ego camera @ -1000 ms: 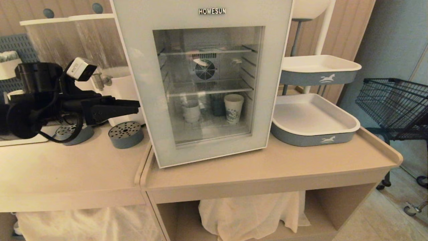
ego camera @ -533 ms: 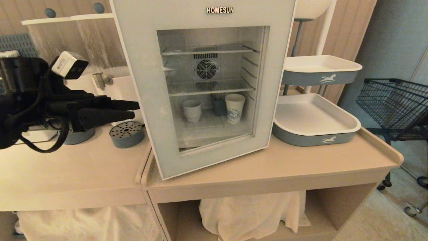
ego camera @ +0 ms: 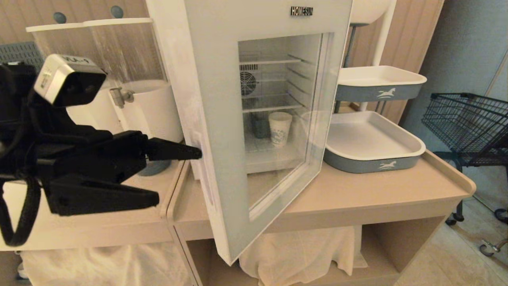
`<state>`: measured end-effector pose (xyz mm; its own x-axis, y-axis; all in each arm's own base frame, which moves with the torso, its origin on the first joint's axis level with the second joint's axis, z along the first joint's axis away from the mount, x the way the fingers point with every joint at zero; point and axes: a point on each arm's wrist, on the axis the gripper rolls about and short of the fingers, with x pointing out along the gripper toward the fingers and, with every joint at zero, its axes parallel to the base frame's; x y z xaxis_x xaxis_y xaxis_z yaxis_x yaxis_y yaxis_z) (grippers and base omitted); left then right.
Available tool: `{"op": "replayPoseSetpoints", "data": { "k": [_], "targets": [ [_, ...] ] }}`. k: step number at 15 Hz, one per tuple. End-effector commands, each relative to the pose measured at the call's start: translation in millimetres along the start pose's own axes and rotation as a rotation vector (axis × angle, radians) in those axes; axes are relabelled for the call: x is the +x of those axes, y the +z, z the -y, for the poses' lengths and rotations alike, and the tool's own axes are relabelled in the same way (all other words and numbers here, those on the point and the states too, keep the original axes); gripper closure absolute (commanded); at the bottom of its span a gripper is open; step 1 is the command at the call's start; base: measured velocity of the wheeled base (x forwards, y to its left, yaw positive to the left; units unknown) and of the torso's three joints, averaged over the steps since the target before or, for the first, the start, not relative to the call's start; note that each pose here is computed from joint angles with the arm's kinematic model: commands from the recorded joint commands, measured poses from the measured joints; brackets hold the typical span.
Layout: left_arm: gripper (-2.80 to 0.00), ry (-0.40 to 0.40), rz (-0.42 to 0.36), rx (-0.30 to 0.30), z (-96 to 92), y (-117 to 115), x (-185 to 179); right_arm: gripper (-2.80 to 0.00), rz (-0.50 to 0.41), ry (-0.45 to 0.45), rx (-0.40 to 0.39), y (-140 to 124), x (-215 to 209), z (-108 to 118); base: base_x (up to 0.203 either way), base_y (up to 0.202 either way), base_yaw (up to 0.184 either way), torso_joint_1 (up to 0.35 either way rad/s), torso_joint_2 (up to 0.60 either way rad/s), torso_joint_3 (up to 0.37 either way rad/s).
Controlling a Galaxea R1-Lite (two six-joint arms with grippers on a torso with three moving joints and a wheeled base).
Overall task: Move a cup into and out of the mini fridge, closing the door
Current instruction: Open the freezer door
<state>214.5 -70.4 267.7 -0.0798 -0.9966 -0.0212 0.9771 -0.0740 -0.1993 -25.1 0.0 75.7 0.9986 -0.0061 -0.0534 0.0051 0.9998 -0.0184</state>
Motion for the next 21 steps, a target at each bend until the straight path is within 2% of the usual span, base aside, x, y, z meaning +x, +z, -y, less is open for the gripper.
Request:
{"op": "replayPoseSetpoints", "data": {
  "k": [1, 2, 3, 5, 6, 7, 9, 10, 12, 15, 18, 21],
  "targets": [
    [-2.8, -0.085, -0.012, 0.006, 24.6, 1.2, 13.9, 0.0, -0.002, 0.0, 0.0, 0.0, 0.1, 0.0, 0.0, 0.0, 0.0, 0.0, 0.0, 0.0],
    [-2.8, -0.16, -0.027, -0.01, 42.4, 0.3, 28.1, 0.0, -0.002, 0.0, 0.0, 0.0, 0.1, 0.0, 0.0, 0.0, 0.0, 0.0, 0.0, 0.0],
    [-2.8, -0.201, -0.032, -0.007, 64.1, 0.4, 34.0, 0.0, -0.002, 0.0, 0.0, 0.0, 0.1, 0.0, 0.0, 0.0, 0.0, 0.0, 0.0, 0.0],
    [-2.8, -0.17, -0.015, 0.006, 93.5, -1.4, 32.8, 0.0, -0.002, -0.001, 0.0, 0.0, 0.1, 0.0, 0.0, 0.0, 0.0, 0.0, 0.0, 0.0],
    [-2.8, -0.134, -0.006, -0.01, 100.1, -3.1, 31.0, 0.0, -0.002, 0.0, 0.0, 0.0, 0.1, 0.0, 0.0, 0.0, 0.0, 0.0, 0.0, 0.0],
    [-2.8, -0.131, -0.004, -0.025, 104.0, -3.6, 29.4, 0.0, -0.002, 0.0, 0.0, 0.0, 0.1, 0.0, 0.0, 0.0, 0.0, 0.0, 0.0, 0.0],
    [-2.8, -0.132, 0.019, -0.01, 124.3, -3.3, 18.6, 0.0, -0.002, 0.0, 0.0, 0.0, 0.1, 0.0, 0.0, 0.0, 0.0, 0.0, 0.0, 0.0],
    [-2.8, -0.103, 0.028, -0.01, 124.9, -3.9, 15.4, 0.0, -0.002, 0.0, 0.0, 0.0, 0.1, 0.0, 0.0, 0.0, 0.0, 0.0, 0.0, 0.0],
    [-2.8, -0.011, 0.045, -0.014, 115.8, -2.9, 10.0, 0.0, -0.002, 0.0, 0.0, 0.0, 0.1, 0.0, 0.0, 0.0, 0.0, 0.0, 0.0, 0.0],
    [-2.8, 0.102, 0.047, -0.057, 85.1, -2.8, 10.1, 0.0, -0.002, 0.0, 0.0, 0.0, 0.1, 0.0, 0.0, 0.0, 0.0, 0.0, 0.0, 0.0],
    [-2.8, 0.283, 0.05, -0.085, 47.1, -7.2, 18.9, 0.0, -0.002, 0.0, 0.0, 0.0, 0.1, 0.0, 0.0, 0.0, 0.0, 0.0, 0.0, 0.0],
    [-2.8, 0.375, 0.042, -0.103, 22.9, -8.4, 31.3, 0.0, -0.002, 0.0, 0.0, 0.0, 0.1, 0.0, 0.0, 0.0, 0.0, 0.0, 0.0, 0.0]
  ]
}}
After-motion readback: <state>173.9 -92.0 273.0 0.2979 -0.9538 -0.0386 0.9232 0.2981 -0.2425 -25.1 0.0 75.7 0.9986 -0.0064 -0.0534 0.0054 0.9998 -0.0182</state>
